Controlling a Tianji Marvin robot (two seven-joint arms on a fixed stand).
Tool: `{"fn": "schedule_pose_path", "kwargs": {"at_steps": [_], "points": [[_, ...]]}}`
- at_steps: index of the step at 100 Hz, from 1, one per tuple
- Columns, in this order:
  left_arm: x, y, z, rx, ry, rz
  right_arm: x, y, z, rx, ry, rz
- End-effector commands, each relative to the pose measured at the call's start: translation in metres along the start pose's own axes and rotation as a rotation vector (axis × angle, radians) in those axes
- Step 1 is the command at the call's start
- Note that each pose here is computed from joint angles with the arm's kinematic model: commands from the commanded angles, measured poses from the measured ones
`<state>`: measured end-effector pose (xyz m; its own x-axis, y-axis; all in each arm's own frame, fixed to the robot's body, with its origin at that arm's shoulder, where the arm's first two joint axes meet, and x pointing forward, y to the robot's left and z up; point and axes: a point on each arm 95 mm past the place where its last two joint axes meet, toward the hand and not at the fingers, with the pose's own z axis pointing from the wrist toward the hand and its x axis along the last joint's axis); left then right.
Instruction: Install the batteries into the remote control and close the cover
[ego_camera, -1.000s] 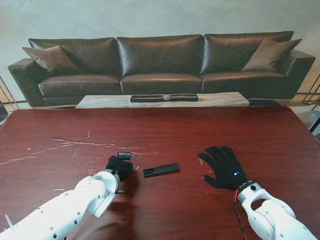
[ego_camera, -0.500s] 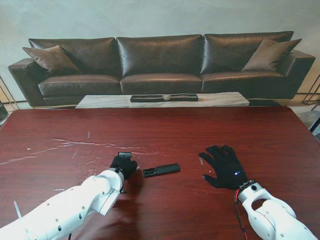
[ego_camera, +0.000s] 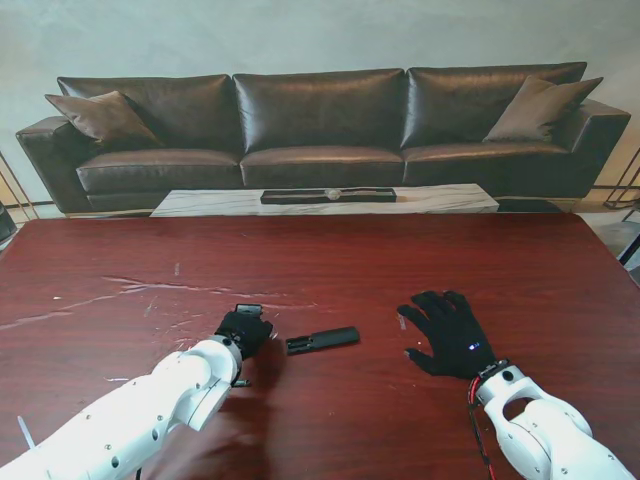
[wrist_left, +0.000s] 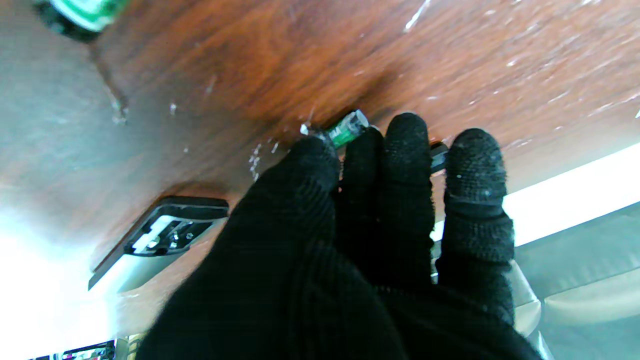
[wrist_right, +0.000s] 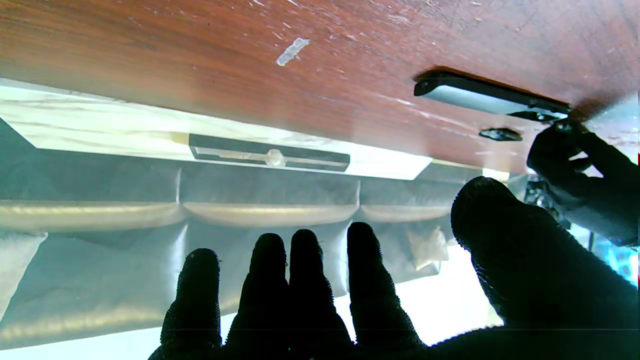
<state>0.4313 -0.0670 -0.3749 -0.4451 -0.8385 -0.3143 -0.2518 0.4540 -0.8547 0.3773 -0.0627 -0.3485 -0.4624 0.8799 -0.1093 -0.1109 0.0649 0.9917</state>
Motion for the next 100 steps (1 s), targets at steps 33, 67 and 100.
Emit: {"fn": "schedule_pose_path", "kwargs": {"at_steps": [33, 67, 100], "points": [[-0.017, 0.018, -0.006, -0.024, 0.005, 0.0, 0.005, 0.0, 0.0, 0.009, 0.007, 0.0], [-0.016, 0.0, -0.009, 0.056, 0.027, -0.053, 0.004, 0.0, 0.0, 0.009, 0.005, -0.001], [-0.014, -0.009, -0.007, 0.075, 0.045, -0.073, 0.003, -0.001, 0.0, 0.009, 0.005, -0.006]]}}
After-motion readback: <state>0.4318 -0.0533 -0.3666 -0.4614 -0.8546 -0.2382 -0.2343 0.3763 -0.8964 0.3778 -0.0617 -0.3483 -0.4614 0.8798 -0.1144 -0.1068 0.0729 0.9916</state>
